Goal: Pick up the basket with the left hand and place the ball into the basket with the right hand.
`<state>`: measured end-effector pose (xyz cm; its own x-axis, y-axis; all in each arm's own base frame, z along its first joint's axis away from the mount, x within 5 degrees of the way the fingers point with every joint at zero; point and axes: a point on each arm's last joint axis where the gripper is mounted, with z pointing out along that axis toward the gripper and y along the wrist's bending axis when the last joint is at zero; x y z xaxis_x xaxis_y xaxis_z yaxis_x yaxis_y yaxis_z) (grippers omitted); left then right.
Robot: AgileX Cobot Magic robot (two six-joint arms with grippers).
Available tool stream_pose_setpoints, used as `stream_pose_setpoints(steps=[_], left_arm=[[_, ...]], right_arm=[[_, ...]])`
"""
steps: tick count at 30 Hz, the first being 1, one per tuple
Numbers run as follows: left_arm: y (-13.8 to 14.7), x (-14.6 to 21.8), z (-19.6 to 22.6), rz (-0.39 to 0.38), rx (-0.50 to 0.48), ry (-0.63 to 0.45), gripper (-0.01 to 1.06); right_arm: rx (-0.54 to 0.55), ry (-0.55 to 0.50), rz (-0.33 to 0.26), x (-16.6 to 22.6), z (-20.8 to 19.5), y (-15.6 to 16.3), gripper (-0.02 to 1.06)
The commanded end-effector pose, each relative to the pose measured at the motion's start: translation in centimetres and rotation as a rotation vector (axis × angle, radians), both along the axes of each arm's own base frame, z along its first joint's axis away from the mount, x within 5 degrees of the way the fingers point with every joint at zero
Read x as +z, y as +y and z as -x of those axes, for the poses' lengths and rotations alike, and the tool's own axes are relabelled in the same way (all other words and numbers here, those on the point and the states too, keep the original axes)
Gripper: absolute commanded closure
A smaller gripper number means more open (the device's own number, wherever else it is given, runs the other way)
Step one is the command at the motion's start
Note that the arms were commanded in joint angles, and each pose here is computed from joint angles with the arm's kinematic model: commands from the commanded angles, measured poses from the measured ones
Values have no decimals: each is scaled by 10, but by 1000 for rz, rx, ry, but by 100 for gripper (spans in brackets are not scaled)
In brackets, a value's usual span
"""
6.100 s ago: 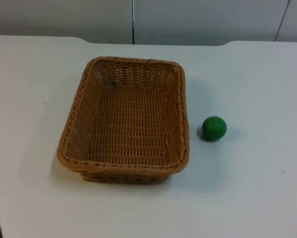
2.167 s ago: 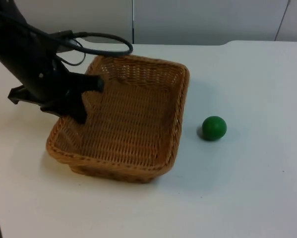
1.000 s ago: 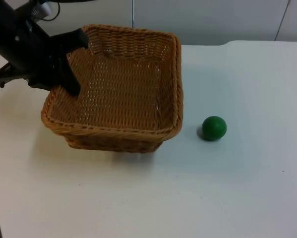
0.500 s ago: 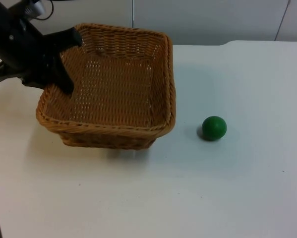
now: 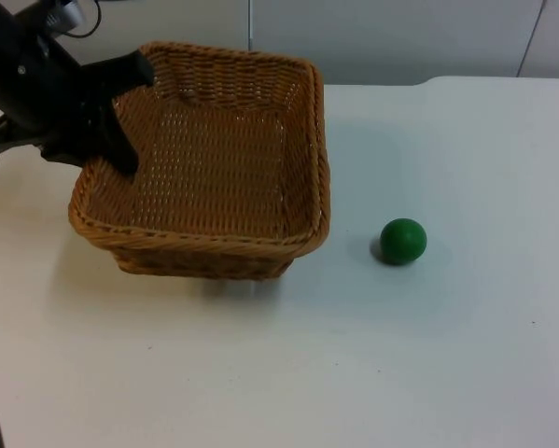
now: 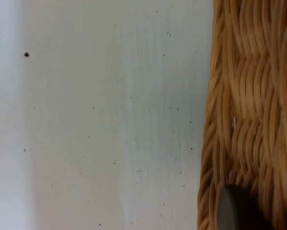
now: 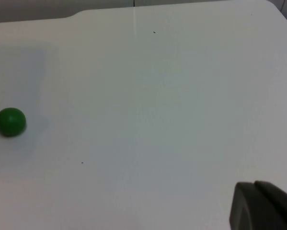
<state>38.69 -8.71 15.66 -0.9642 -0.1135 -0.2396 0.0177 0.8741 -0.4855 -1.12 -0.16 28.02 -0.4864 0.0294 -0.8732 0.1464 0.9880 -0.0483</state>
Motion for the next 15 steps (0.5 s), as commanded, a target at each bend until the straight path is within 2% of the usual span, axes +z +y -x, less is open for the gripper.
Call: stream_pose_setpoints(steps=[1,13,15], left_arm=[[-1,7,0,19,21,-18,105],[-1,7,0,18,22,-19,105],[-1,7,0,18,22,-19,105]], right_arm=[[-7,-7,14,1,0,-1,105],[-7,-7,14,1,0,-1,105],[-6,-34,18,4,-1,-1,105]])
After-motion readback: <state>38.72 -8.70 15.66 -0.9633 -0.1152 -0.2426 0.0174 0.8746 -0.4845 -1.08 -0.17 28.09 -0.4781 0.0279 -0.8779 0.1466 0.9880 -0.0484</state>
